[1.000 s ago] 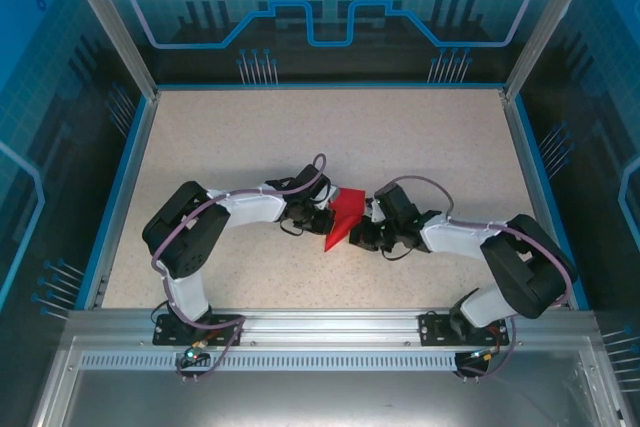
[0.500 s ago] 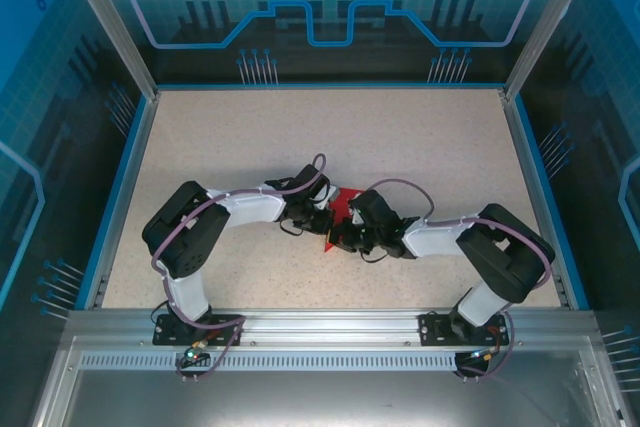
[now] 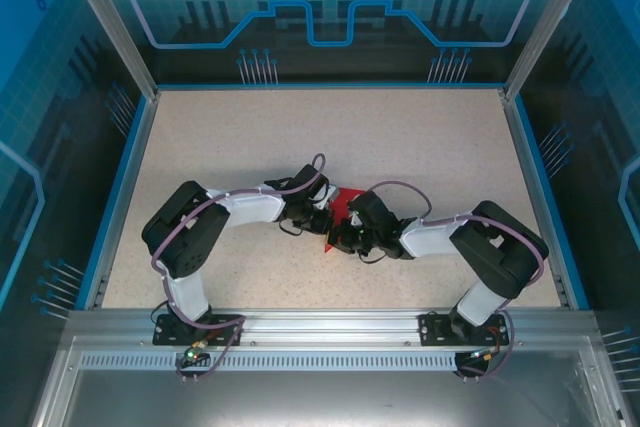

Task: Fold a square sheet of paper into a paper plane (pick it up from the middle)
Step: Third fold the triangle at the center of the table.

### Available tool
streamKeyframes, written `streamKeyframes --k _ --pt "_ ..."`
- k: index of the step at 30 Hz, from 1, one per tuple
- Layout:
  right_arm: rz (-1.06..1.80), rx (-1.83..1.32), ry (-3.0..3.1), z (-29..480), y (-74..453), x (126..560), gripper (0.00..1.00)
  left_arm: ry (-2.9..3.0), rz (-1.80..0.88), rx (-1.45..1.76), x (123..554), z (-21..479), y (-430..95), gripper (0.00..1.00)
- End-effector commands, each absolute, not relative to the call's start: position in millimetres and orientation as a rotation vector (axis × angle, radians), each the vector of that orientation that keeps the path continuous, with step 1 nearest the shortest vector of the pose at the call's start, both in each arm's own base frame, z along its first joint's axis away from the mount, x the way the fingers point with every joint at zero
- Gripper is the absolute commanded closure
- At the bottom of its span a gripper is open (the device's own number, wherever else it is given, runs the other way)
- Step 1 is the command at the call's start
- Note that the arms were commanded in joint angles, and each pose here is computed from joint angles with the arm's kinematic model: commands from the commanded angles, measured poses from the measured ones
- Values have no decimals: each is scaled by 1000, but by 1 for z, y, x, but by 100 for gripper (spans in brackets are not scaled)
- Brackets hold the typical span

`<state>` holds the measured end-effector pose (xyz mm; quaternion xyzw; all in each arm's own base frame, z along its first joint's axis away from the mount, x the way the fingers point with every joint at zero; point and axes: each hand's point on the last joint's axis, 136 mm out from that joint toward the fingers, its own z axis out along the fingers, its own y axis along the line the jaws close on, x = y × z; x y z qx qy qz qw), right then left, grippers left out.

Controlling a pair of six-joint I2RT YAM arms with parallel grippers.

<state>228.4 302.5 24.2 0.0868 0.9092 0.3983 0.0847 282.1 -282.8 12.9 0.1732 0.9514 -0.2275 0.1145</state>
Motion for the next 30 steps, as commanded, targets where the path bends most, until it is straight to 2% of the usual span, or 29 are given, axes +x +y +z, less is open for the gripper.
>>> streamKeyframes --k 1,9,20,30 --pt "1195 264 2686 18 308 230 100 2896 -584 523 263 -18 -265 98" --pt "1169 284 2692 6 302 230 100 2899 -583 526 264 -20 -266 98" --pt "1229 209 2631 36 303 225 98 2885 -595 544 267 -15 -270 98" --pt "1227 223 2693 14 310 215 99 2890 -595 547 267 -16 -270 99"
